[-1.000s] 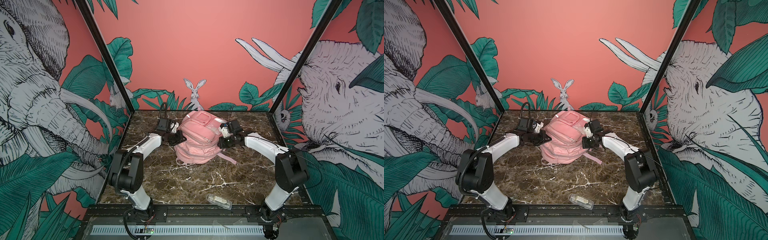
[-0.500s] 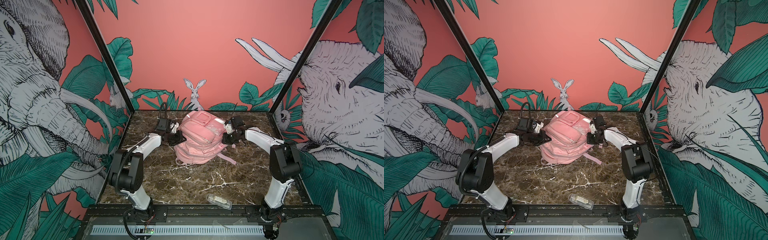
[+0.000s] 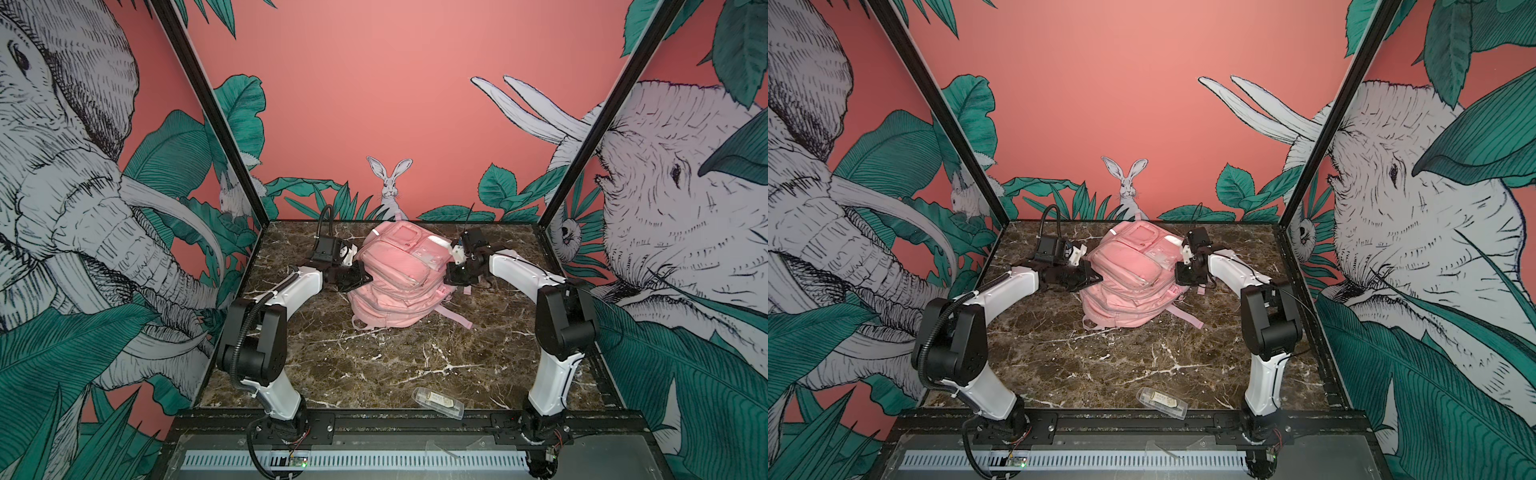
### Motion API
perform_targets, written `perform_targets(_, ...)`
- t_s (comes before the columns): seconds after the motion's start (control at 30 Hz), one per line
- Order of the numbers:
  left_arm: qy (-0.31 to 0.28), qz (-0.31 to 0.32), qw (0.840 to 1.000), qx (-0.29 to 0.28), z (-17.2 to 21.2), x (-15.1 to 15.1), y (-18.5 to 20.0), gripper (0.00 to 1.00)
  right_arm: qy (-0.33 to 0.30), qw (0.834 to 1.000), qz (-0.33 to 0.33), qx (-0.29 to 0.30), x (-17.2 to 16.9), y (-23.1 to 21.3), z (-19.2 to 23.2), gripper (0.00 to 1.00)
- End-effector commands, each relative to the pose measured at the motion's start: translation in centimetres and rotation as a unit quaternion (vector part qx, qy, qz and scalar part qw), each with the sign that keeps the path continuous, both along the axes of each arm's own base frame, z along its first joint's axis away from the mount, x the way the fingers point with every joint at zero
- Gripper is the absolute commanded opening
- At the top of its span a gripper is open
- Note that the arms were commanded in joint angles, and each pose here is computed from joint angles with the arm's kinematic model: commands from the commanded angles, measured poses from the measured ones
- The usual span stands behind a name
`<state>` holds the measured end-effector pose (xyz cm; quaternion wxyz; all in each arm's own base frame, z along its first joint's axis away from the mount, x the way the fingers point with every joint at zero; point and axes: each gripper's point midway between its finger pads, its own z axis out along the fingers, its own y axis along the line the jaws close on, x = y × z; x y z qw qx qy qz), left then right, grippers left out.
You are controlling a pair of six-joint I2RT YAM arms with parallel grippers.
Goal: Pack the student bag
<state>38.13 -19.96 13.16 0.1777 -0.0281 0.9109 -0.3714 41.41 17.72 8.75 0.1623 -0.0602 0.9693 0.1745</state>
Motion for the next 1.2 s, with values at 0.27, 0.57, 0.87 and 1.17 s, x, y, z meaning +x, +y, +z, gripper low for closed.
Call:
perform_targets(0.27,-0.015,0.003,1.0,0.005,0.0,0.5,-0.1,0.08,-0.064,0.998,0.01,-0.009,-3.1,-0.1,3.4,0.41)
perform_targets(0.57,-0.021,0.008,0.999,0.028,0.5,0.7,0.6,0.5,-0.117,0.988,0.095,0.026,-5.4,5.1,5.9,0.46)
perform_targets(0.87,-0.074,0.016,0.994,0.082,3.6,1.1,2.2,0.56,-0.122,0.98,0.131,0.084,-5.2,8.5,6.2,0.57)
perform_targets(1.17,-0.092,0.021,0.992,0.084,4.1,3.2,1.9,0.56,-0.116,0.976,0.128,0.131,-3.4,10.6,4.6,0.62)
